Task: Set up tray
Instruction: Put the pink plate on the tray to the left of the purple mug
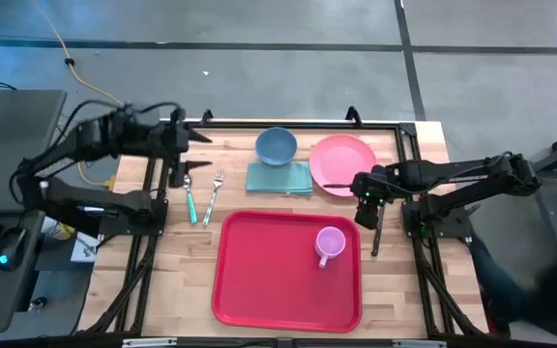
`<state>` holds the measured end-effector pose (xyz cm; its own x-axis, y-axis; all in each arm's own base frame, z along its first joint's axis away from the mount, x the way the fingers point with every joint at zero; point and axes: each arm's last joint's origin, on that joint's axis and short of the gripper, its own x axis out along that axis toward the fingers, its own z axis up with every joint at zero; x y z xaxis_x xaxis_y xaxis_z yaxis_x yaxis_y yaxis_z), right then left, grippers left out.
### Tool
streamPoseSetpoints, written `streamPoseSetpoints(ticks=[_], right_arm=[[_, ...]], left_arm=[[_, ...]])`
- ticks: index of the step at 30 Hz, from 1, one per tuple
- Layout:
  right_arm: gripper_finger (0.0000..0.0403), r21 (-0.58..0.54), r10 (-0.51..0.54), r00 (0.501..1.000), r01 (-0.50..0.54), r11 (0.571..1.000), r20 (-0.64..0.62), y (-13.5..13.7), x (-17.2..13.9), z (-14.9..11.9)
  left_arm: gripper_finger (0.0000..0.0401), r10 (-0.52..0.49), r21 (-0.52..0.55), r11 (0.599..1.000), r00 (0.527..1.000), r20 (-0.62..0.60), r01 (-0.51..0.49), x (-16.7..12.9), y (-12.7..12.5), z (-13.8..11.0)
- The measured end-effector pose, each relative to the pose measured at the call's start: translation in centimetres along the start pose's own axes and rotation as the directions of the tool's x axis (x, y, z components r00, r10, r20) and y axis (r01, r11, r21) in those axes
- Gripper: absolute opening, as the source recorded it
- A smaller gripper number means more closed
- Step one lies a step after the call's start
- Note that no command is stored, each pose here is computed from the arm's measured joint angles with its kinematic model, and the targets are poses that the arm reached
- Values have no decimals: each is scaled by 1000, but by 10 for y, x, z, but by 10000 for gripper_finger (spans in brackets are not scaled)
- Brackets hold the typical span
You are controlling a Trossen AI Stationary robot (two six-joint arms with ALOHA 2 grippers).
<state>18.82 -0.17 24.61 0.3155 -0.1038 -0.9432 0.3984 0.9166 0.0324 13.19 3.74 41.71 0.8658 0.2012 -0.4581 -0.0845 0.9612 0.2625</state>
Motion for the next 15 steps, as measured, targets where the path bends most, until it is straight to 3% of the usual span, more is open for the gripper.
streamPoseSetpoints(ticks=[6, 15], right_arm=[[200, -143, -66, 997, 70, 987, 31, 12, 7, 2], [200, -223, -211, 977, 197, 955, -39, 24, 48, 13]], left_arm=[[287, -26, -53, 998, 973, 231, 39, 8, -14, -33], [287, -57, -40, 997, 970, 238, 68, 12, -18, -45]])
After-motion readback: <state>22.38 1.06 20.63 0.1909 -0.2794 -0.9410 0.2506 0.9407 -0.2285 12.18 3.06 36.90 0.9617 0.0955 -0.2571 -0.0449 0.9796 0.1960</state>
